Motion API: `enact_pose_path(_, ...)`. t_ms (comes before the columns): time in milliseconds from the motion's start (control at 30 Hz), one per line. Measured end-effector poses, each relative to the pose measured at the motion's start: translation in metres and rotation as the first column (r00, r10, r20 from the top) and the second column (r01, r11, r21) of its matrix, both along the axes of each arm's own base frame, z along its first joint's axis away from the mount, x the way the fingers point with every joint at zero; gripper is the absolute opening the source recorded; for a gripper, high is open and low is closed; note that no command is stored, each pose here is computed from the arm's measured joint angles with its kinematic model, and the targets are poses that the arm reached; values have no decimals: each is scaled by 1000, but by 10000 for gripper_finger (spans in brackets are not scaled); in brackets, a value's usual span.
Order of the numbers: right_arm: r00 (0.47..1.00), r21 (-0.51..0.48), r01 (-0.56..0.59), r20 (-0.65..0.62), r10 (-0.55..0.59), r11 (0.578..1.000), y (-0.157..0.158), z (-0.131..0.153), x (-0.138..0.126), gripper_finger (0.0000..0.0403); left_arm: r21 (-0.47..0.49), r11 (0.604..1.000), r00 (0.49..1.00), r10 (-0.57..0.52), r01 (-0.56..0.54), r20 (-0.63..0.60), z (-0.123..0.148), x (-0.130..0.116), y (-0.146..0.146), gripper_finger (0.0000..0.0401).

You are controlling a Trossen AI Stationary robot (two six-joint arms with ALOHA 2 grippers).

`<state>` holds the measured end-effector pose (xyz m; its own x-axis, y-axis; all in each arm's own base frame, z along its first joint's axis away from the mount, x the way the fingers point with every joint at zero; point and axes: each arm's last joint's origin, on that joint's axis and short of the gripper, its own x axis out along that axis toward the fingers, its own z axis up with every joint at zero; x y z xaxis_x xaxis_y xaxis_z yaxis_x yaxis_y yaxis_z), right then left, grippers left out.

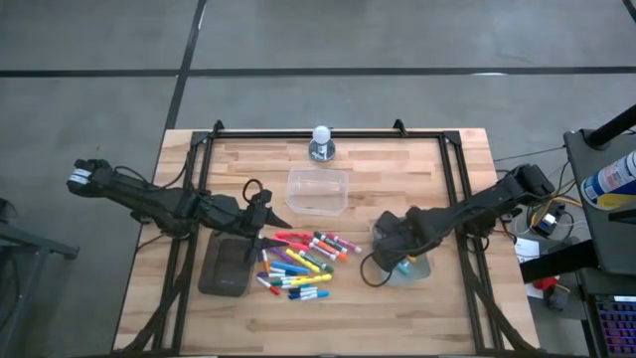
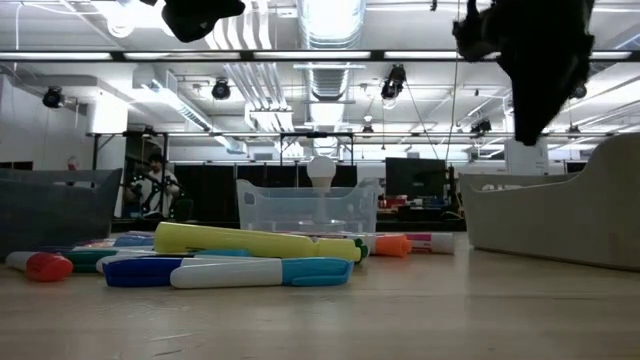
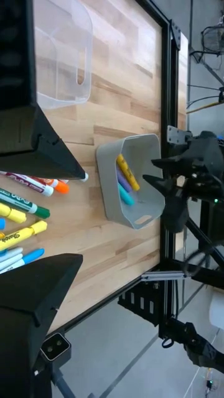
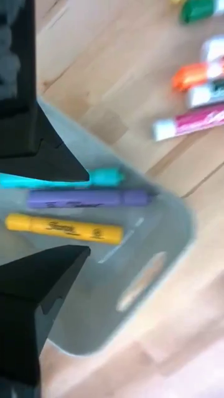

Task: Pick & Place Markers
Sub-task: Put the red highlighter into the gray bin

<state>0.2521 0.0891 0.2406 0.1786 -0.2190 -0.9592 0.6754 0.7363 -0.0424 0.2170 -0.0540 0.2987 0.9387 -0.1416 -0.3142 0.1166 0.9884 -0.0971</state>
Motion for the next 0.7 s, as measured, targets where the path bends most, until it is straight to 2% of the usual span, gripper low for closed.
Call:
enact_pose_path(267, 989, -130, -51, 129, 68, 990, 0, 24, 12, 164, -5, 1000, 1000, -7, 7, -5, -1, 0, 0, 199)
enact_pose_path(433, 953, -195, -132, 244, 179, 972, 4, 32, 26, 156, -26, 1000, 999, 0, -1, -42, -11, -1, 0, 199)
enact_pose_path(567, 884, -271, -230, 343, 317, 935, 8, 35, 40, 150, -27, 1000, 996, 5, -7, -86, -25, -3, 0, 199)
enact_pose_path(700, 772, -397, -355, 386, 505, 846, 16, 38, 59, 145, -24, 1000, 995, 6, -8, -102, -31, -4, 1, 199)
